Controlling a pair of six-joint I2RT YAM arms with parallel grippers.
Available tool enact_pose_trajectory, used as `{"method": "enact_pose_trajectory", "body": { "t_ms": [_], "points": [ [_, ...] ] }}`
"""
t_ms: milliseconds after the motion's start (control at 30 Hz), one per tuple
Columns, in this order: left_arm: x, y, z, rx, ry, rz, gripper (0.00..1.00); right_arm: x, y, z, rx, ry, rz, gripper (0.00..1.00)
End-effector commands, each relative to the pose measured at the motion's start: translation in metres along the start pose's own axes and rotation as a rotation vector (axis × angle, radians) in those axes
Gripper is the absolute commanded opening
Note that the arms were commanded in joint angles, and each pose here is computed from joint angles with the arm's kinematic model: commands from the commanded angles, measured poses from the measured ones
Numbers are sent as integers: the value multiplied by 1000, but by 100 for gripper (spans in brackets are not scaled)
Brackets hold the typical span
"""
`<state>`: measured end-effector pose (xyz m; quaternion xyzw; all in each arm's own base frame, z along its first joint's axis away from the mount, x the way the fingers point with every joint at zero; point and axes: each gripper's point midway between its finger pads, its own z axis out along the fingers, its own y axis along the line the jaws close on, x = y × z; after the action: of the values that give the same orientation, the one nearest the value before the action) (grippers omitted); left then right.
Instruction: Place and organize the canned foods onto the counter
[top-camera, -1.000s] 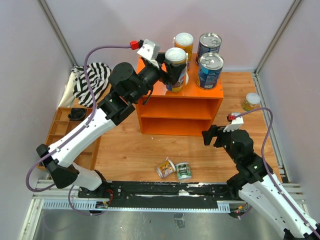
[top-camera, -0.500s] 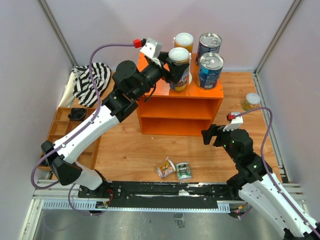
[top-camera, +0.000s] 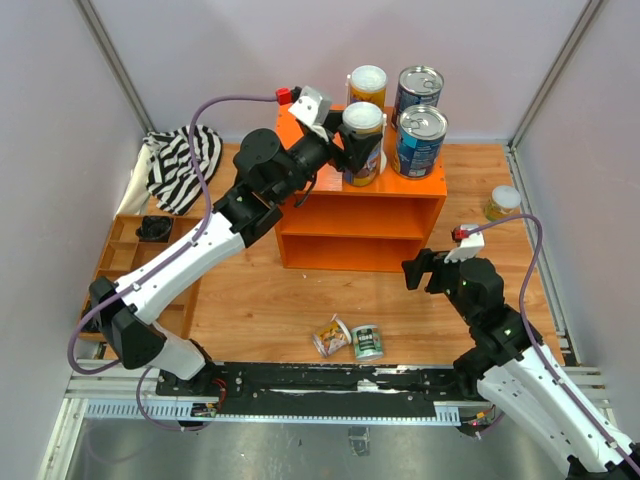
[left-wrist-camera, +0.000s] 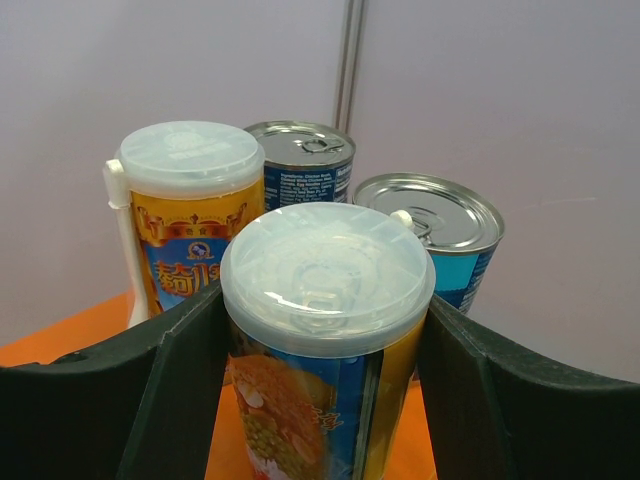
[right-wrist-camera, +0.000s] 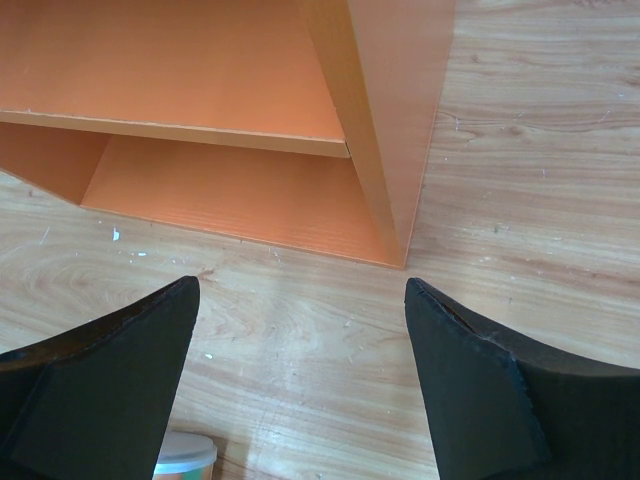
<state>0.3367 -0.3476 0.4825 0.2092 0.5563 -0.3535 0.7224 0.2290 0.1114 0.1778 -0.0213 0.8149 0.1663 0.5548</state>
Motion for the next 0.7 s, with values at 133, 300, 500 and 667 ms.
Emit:
{"method": "enact_pose_trajectory", "body": {
  "t_ms": [133,300,500,667],
  "points": [
    [-53,1,0,1,-204,56,9,6,5,4,-23,5,-11,85],
    [-43,4,-2,-4,-188,81,26,7,5,5,-23,7,-11,85],
    [-37,4,-3,-4,-172,96,64,8,6,6,-26,9,-10,85],
    [-39,3,-3,1,-172,97,86,6,6,5,-25,7,-8,85]
  ]
}}
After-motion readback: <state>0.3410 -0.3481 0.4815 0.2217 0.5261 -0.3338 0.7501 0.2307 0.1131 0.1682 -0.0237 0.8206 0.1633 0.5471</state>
